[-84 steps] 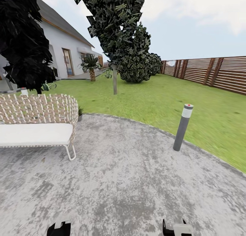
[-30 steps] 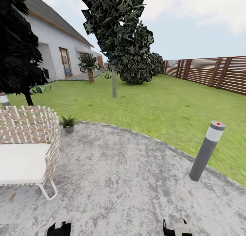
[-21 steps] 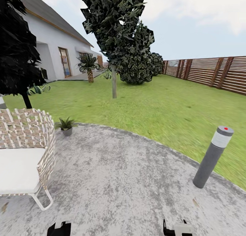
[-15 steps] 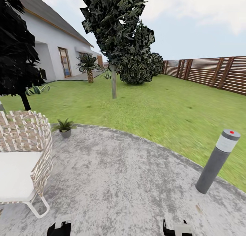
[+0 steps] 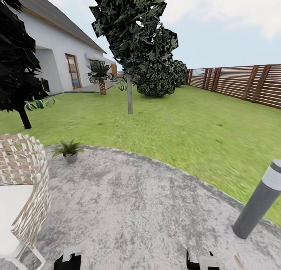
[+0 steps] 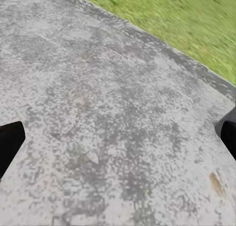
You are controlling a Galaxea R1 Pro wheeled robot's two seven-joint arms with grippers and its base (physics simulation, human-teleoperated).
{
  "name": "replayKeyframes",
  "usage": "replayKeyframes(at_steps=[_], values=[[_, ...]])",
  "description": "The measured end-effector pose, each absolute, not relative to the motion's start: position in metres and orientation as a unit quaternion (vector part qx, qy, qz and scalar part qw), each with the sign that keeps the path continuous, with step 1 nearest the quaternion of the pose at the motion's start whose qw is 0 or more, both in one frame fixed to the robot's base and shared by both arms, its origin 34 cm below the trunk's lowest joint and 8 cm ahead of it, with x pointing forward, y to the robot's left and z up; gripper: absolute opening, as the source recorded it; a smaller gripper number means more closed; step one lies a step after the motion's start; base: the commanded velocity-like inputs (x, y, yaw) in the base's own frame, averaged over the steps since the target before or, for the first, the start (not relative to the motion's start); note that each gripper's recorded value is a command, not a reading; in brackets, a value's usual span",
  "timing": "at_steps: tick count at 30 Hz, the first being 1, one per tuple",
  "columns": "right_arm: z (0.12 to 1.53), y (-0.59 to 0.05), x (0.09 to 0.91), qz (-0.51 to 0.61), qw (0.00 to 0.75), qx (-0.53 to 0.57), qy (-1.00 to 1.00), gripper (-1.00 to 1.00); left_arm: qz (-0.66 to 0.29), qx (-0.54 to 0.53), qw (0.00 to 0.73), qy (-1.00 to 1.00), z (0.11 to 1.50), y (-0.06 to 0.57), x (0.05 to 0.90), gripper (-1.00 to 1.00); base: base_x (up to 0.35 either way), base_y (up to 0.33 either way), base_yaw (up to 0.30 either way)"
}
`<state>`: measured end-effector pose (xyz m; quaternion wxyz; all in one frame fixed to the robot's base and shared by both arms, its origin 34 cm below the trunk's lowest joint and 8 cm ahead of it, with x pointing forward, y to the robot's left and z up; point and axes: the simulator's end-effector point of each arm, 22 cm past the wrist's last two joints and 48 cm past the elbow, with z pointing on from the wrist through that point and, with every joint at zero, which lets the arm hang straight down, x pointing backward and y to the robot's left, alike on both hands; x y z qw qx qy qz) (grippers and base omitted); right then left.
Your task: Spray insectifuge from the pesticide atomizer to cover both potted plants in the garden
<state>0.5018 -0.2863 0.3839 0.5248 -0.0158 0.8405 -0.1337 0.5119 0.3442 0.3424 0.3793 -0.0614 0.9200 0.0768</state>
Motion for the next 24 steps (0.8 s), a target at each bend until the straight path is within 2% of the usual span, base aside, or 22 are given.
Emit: replayKeyframes(at_steps=[24], values=[[0.3837,-0.2859,0.5017,-0.133,0.525,-0.017,0.841,1.00,0.077,-0.061,0.379,0.920,0.3425,0.3442,0.5119,-1.00,0.325,0.000,0.000]])
